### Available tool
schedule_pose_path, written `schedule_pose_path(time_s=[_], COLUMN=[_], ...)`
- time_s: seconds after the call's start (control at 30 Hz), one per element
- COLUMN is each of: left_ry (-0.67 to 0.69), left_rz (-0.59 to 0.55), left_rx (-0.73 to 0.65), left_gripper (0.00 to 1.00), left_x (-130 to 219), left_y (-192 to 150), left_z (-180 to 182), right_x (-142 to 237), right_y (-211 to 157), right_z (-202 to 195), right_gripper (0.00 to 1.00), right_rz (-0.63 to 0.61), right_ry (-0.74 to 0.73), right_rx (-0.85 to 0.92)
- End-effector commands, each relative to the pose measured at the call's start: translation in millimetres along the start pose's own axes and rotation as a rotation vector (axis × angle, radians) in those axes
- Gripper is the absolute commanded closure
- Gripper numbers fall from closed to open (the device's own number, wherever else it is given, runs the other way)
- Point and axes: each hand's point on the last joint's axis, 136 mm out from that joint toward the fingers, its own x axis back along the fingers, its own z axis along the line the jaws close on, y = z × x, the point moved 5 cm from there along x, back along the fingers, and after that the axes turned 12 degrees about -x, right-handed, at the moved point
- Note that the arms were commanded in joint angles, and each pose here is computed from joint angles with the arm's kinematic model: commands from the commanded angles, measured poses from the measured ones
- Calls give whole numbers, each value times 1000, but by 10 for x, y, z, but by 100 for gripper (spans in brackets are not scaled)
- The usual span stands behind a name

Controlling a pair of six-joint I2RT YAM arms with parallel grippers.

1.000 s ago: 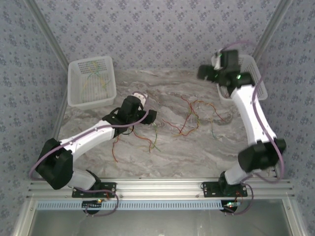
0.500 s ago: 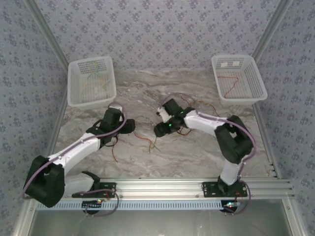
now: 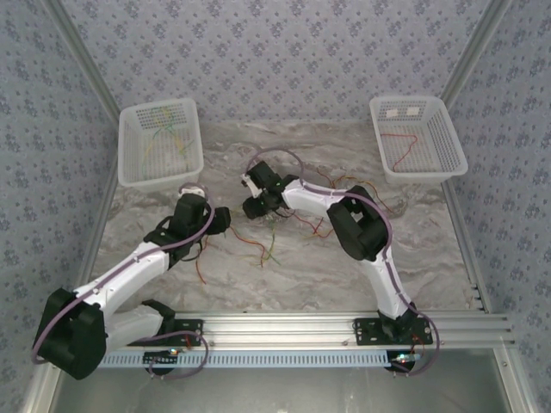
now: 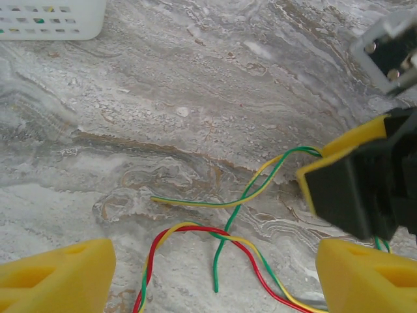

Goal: Untangle the cables

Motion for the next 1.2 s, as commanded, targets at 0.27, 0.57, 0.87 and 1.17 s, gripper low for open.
schedule_pose_path(time_s=[0.27, 0.57, 0.87, 1.17], left_ry=[-23, -118, -468, -735], left_rz=[-135, -286, -697, -809], left_rx=[9, 28, -95, -335], left_gripper=[19, 19, 18, 13], left_x=[135, 361, 782, 1023], left_y=[266, 574, 922, 979], left_z=[-21, -24, -274, -618], right_x=[552, 1638, 2272, 2208], right_y=[359, 481, 279, -207], right_z=[56, -14, -44, 27], right_gripper=[100, 100, 100, 100], right_rz=[-68, -206, -358, -446], right_ry=[-55, -207, 18, 282], right_rx=[124, 195, 86, 130])
